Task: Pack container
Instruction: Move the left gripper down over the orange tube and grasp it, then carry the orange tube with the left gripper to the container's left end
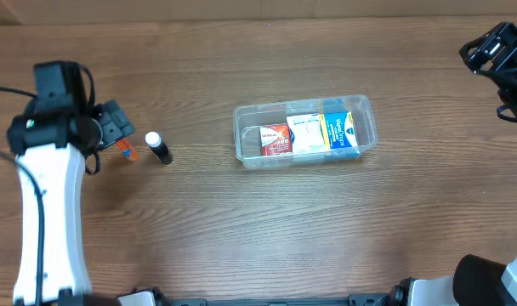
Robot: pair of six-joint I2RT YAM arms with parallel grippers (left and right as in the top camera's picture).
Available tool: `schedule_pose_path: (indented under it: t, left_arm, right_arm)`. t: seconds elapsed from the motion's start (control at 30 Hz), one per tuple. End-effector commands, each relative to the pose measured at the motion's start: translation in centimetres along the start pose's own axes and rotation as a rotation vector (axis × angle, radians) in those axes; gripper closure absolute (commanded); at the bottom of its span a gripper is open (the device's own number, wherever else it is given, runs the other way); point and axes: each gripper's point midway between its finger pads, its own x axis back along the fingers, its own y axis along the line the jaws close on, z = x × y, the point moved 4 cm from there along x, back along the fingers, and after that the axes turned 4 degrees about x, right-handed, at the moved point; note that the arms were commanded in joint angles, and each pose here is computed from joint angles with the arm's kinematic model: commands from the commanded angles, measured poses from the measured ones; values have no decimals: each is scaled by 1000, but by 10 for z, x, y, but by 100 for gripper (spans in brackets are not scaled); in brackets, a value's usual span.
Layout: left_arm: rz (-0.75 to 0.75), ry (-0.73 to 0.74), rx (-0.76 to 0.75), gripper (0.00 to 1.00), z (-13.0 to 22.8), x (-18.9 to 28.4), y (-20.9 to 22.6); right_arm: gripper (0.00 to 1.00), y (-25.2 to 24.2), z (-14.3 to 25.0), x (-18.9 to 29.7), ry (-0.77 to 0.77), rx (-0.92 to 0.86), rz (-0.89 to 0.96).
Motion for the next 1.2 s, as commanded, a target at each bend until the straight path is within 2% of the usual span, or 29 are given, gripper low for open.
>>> schedule_pose_path:
  t: [0.0, 0.2, 0.33, 0.43, 0.7, 1.17]
  left_arm:
    - [-64, 16, -17, 4, -11, -26, 1]
    - [-15, 81, -65, 6, -14, -60, -7]
    - [80, 147, -105, 17, -8, -75, -19]
    - [140, 164, -137, 19, -7, -80, -28]
    - [107, 208, -153, 31, -1, -97, -26]
    - [45, 264, -161, 65, 8, -110, -18]
  right_arm:
    - [0, 1, -1, 2, -10, -3, -7]
    - [0, 1, -1, 2, -10, -3, -7]
    - [0, 1, -1, 2, -10, -3, -7]
    - [0, 1, -1, 2, -9, -3, -8]
    - [0, 1, -1, 2, -10, -3, -7]
    - [0, 1, -1, 2, -10, -3, -7]
